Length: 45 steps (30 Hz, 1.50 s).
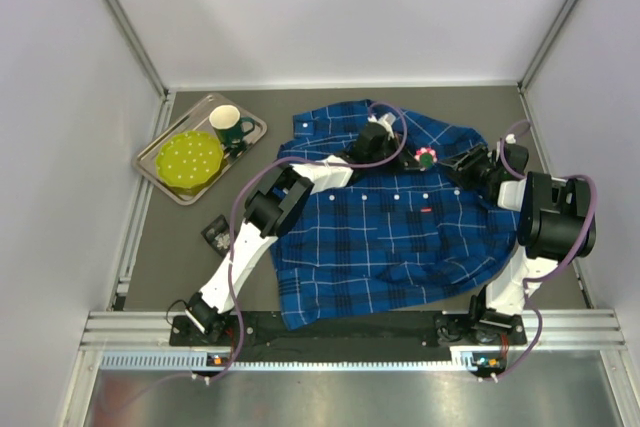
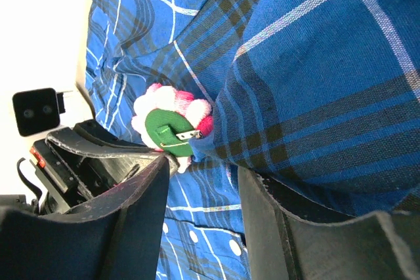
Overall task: Remove the brooch from the garment
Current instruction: Place the brooch on the flattened clothing.
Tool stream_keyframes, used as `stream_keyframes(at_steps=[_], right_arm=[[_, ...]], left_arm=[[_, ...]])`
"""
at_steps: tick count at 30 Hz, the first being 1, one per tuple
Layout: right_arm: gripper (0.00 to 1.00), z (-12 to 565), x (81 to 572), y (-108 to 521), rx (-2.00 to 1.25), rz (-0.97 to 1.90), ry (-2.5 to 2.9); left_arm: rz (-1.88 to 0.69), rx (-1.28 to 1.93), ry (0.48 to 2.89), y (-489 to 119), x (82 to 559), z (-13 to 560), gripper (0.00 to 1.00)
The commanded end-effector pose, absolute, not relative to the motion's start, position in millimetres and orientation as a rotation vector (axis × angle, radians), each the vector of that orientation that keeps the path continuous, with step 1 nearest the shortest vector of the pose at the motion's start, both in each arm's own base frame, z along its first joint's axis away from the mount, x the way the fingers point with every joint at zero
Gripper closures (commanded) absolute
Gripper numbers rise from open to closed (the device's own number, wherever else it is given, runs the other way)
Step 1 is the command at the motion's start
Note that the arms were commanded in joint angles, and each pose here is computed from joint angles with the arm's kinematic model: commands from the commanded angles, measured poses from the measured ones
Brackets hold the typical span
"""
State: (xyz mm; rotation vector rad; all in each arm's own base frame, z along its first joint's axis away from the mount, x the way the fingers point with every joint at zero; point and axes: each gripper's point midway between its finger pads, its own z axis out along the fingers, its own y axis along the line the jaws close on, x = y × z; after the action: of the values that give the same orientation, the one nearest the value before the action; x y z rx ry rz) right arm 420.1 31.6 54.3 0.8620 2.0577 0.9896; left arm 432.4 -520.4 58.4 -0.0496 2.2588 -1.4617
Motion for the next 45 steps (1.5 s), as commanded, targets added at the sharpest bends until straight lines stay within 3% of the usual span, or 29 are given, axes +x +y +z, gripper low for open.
stream_keyframes(at_steps=[1,13,45], right_arm=[[0.54,65,430,32,0.793,0.974,2.021],[0.58,58,430,27,0.845,0.946,2.032],[0.62,59,427,14,0.912,0.932,1.987]], left_arm=[[-1.416,0.124,2.090,-530,440,107,1.00],[-1.019,0.544,1.776,-544,432,120,1.00],[-0.927,0.825,1.397,-555,411,122,1.00]])
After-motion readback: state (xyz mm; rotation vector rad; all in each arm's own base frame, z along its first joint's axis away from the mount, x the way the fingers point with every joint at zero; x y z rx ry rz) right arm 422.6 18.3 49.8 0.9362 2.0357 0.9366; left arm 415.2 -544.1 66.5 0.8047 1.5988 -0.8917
